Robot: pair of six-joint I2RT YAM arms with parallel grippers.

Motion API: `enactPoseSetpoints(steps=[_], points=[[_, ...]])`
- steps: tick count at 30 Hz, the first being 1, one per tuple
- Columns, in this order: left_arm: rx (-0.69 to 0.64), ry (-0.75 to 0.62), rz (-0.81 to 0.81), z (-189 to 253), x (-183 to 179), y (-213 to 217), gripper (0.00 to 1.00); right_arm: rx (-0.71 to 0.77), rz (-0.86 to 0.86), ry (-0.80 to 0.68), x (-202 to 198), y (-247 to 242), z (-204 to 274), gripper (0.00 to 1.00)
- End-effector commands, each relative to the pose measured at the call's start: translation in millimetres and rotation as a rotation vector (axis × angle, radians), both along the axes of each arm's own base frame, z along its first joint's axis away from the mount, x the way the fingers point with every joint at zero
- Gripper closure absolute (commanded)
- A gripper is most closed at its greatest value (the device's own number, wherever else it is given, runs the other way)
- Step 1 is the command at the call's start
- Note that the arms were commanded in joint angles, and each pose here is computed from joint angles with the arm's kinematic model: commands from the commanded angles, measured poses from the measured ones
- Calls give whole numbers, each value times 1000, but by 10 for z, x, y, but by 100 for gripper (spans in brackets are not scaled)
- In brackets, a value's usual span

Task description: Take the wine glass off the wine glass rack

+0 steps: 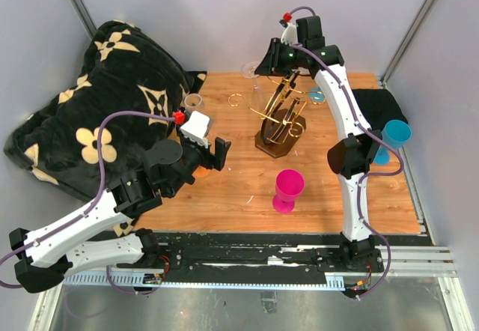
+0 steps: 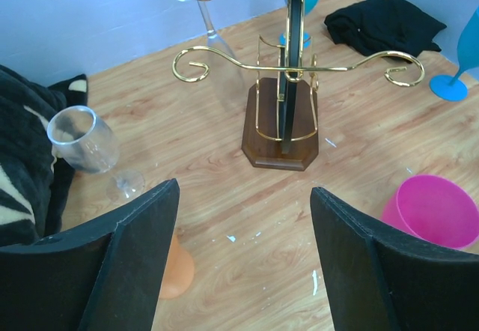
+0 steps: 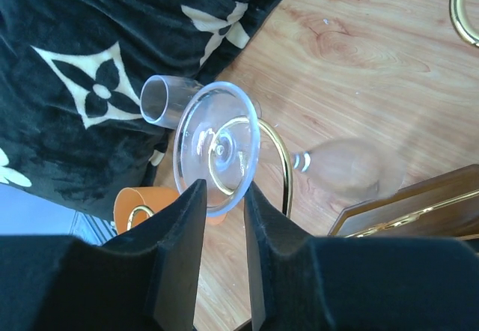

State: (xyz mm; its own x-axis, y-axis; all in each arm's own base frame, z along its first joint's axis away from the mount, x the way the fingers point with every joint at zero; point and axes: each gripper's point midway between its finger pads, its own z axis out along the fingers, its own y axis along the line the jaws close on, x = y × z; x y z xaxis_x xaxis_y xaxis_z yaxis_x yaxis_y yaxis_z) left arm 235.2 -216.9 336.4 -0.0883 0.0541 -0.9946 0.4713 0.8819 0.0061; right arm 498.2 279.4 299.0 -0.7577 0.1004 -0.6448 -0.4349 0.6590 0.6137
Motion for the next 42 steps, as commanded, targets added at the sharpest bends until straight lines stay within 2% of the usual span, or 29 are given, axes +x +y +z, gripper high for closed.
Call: enactPoseSetpoints(steps=[1,3,8,14,20,26,37,42], points=[[4,-8,2,16,-22,28,23,36,7,19,17,160,-39,72],[6,-9,0,24,-24,25,23,42,-2,33,43,168,-75,76],[15,-5,3,15,-22,35,22,66,-36,46,115,115,-57,99],[3,-3,-6,38,-32,14,22,135,-67,61,211,62,33,99],[6,8,-16,45,-28,-30,22,273,-62,70,368,116,183,99],[-4,9,-7,81,-35,-1,22,241,-122,27,434,-81,249,99],[-53,3,1,226,-35,3,22,155,-102,9,-19,-382,419,99],[-54,12,8,207,-48,32,22,195,-117,14,43,-460,441,99]])
